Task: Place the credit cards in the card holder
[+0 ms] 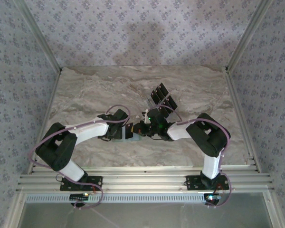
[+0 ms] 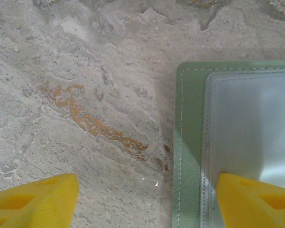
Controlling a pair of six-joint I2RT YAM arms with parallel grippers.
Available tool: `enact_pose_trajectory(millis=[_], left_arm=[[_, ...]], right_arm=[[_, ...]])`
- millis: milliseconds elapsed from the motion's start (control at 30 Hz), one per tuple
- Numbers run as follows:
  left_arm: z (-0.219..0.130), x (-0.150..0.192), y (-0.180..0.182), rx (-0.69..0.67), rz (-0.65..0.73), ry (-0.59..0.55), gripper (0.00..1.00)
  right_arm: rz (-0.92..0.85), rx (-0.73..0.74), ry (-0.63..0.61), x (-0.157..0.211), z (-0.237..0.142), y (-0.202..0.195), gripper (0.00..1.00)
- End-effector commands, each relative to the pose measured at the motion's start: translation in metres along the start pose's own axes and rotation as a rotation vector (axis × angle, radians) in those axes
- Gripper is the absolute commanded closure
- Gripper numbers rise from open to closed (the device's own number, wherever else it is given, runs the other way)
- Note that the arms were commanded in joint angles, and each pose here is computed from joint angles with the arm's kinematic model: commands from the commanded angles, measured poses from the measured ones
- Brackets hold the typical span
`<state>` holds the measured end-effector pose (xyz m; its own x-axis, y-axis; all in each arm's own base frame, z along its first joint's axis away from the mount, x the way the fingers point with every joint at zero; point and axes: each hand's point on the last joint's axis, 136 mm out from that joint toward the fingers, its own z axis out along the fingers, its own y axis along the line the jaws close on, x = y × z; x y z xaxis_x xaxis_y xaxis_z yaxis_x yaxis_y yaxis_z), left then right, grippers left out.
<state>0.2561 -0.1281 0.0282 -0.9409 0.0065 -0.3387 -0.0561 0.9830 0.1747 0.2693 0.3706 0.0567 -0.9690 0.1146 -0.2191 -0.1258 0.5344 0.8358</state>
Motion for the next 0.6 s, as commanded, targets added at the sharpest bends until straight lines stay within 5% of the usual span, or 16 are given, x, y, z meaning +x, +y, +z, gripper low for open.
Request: enact_pose_trajectory(millis=[0, 567], left_arm=[[0.008, 0.025, 0.017, -0.070, 0.048, 0.080, 0.23], [0.009, 0.025, 0.017, -0.072, 0.050, 0.083, 0.23]], right_arm=[[0.005, -0.009, -0.001, 0.003, 0.002, 0.001, 1.00], [0.030, 0.032, 0.013, 0.014, 0.005, -0.024, 1.00]])
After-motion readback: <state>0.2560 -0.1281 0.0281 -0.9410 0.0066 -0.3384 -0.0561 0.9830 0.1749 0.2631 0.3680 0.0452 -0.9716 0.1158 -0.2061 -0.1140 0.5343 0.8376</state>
